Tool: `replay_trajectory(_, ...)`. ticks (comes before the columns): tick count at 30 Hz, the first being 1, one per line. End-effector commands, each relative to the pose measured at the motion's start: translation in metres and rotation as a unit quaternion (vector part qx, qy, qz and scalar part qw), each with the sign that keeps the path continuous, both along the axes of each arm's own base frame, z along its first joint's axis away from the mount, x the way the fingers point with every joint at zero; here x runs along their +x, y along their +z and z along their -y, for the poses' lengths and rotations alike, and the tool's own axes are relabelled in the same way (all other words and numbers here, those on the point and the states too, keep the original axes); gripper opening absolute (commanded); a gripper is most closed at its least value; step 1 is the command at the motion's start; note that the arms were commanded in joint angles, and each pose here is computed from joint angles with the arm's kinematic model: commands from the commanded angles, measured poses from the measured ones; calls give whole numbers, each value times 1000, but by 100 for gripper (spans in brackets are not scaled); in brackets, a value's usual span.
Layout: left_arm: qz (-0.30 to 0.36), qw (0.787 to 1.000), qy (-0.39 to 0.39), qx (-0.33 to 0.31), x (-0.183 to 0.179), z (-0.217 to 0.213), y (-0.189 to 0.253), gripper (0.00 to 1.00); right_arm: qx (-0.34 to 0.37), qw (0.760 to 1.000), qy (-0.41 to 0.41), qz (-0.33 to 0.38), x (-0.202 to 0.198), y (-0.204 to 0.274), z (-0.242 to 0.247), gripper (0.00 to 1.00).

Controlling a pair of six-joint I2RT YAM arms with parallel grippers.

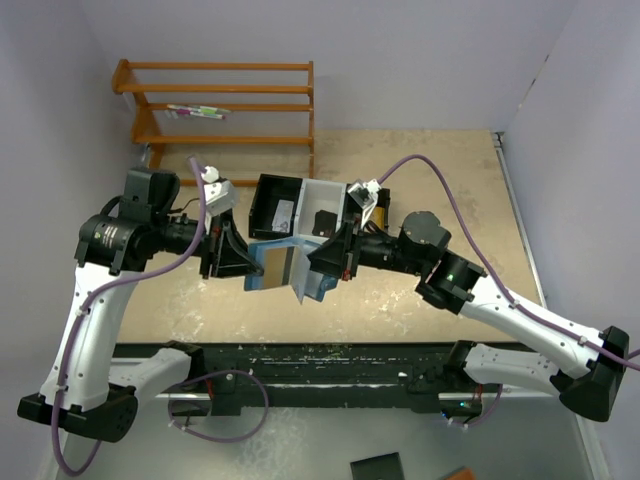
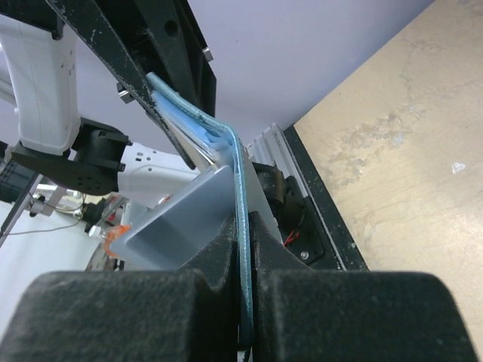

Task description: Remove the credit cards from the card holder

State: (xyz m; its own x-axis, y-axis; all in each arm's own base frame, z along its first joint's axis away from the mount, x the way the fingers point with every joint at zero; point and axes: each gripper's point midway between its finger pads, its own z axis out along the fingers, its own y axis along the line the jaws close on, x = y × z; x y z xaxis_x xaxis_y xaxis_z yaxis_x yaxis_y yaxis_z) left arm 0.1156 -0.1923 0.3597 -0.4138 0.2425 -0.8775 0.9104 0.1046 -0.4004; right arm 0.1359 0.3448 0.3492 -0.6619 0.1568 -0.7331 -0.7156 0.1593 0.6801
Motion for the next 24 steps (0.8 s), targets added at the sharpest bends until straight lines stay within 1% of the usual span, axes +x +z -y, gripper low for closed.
replay_trajectory(1, 38, 996, 71, 25, 32, -3, -5, 24, 56, 997, 24, 39, -11, 39, 1, 0)
replay_trajectory(3, 45, 993, 96, 40, 41, -7, -9, 29, 60, 997, 28, 39, -12, 40, 2, 0)
replay_trajectory(6, 40, 993, 105, 42, 44, -7, -11, 44, 65, 997, 32, 39, -15, 41, 3, 0)
replay_trajectory(11, 16, 998, 54, 4, 24, 1, -2, 52, 75, 996, 38, 40, -15, 42, 0, 0)
replay_trajectory(14, -12, 1000, 6, -27, 5, 6, 7, 56, 76, 995, 42, 39, -16, 42, -1, 0)
replay_trajectory(19, -36, 997, -38, -60, -14, 7, 19, 72, 74, 996, 44, 35, -18, 41, 1, 0)
replay_trajectory(21, -34, 997, -36, -57, -13, 7, 18, 73, 75, 996, 42, 36, -19, 42, 3, 0)
replay_trajectory(22, -30, 998, -32, -53, -11, 7, 17, 72, 75, 996, 42, 36, -19, 43, 3, 0)
replay_trajectory(24, -28, 998, -24, -47, -7, 7, 15, 62, 76, 996, 42, 37, -19, 43, 4, 0)
